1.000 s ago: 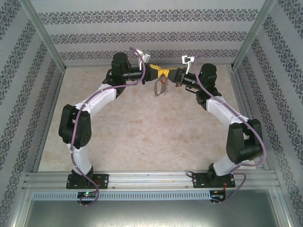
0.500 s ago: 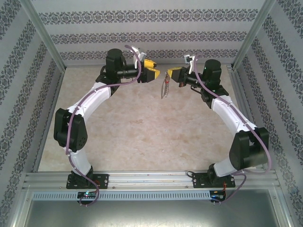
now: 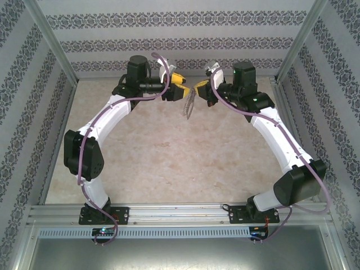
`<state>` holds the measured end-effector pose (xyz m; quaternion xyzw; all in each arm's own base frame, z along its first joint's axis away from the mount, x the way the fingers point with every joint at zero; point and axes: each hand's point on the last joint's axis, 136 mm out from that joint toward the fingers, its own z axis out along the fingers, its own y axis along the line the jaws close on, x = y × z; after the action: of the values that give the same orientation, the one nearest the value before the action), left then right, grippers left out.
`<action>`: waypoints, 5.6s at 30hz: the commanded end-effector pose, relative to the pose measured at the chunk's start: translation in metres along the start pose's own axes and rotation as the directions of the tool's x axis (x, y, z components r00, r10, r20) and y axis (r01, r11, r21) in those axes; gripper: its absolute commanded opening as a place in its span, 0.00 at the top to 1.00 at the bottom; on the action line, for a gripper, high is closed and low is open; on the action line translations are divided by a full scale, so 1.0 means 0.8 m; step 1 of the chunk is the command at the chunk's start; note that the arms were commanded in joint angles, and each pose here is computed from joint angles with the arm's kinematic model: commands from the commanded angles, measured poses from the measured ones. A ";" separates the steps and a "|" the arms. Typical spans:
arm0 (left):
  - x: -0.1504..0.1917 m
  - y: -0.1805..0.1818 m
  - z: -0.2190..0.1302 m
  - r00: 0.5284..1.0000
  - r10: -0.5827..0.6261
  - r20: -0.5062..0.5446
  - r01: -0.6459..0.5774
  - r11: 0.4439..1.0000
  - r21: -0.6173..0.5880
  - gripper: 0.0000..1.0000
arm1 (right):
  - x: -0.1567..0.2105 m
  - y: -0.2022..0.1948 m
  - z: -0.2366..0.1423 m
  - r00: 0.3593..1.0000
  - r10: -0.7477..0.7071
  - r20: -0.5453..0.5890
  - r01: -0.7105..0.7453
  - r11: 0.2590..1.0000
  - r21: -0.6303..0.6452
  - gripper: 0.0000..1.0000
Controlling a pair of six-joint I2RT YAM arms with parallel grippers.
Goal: Put the keys on the keyring
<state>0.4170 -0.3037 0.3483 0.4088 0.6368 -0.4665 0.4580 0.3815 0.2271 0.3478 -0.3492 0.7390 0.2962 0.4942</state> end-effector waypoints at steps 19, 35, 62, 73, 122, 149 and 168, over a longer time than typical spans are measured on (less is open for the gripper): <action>0.014 -0.029 0.013 0.997 0.000 -0.083 0.013 0.988 0.154 0.35 | 0.020 0.019 -0.005 0.999 -0.025 -0.048 0.020 0.995 -0.097 1.00; 0.013 -0.042 0.030 0.997 -0.009 -0.082 0.027 0.975 0.222 0.37 | 0.018 0.024 -0.004 1.000 0.011 -0.019 -0.014 0.987 -0.162 1.00; 0.016 -0.063 0.035 0.995 -0.015 -0.099 0.044 0.955 0.292 0.70 | 0.014 0.018 -0.009 0.999 0.043 0.007 -0.041 0.982 -0.186 1.00; 0.019 -0.065 0.035 0.992 0.010 -0.125 0.026 0.958 0.285 0.80 | 0.023 0.025 -0.005 0.998 0.058 -0.032 -0.064 0.968 -0.244 1.00; -0.011 -0.040 0.043 0.983 0.135 0.125 -0.138 0.990 0.015 1.00 | 0.059 -0.082 -0.032 0.933 0.235 0.272 -0.302 0.922 0.242 0.51; -0.055 -0.048 0.019 0.941 0.033 0.338 -0.073 0.992 0.106 1.00 | 0.090 -0.043 -0.018 0.944 0.221 0.246 -0.277 0.935 0.222 0.51; -0.042 -0.032 0.025 0.955 -0.002 0.295 -0.016 0.998 0.060 1.00 | 0.044 -0.017 -0.007 0.953 0.102 0.286 -0.165 0.965 0.204 0.41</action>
<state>0.4037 -0.3369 0.3723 0.3467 0.5539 -0.5516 0.5184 0.3736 0.2002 0.2948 -0.1834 0.7360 0.2927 0.5822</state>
